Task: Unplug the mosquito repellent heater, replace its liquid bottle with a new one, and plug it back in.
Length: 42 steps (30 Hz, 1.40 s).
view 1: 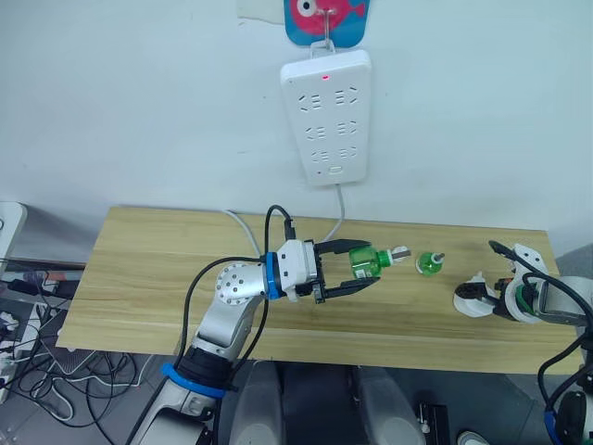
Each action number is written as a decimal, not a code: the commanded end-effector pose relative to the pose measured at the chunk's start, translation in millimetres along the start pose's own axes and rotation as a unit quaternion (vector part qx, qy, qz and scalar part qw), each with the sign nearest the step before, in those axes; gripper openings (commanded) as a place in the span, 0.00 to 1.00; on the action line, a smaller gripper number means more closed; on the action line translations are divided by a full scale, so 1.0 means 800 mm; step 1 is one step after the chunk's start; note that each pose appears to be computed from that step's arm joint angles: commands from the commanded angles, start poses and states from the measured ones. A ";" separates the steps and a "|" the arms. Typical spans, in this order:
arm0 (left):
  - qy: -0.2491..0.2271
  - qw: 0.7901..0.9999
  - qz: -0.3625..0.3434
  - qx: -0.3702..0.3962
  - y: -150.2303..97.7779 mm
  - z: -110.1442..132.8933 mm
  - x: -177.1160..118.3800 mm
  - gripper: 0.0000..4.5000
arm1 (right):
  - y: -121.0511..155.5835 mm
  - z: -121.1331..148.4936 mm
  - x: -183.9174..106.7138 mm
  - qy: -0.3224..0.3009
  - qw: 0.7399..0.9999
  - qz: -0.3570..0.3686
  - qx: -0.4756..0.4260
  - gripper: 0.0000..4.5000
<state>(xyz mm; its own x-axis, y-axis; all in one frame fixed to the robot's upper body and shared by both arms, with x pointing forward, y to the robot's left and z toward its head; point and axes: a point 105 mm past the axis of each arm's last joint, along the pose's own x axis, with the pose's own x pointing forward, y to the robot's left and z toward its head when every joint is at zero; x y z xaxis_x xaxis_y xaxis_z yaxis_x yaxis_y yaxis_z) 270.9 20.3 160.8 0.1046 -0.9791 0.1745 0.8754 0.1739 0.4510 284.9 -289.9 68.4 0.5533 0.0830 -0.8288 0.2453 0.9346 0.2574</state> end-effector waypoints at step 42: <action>-0.117 0.973 -0.178 0.094 -0.006 0.064 -0.064 0.50 | 0.206 -0.136 -0.204 -0.144 0.810 0.567 0.046 0.66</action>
<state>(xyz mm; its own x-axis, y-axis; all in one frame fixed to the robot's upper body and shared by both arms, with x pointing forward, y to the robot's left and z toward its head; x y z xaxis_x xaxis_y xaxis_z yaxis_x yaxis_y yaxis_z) 238.6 71.7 187.7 -0.3116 -0.9380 0.1521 0.7476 -0.1432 0.6485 154.0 -114.7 181.6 0.6489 0.7588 0.0565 -0.4623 0.3341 0.8214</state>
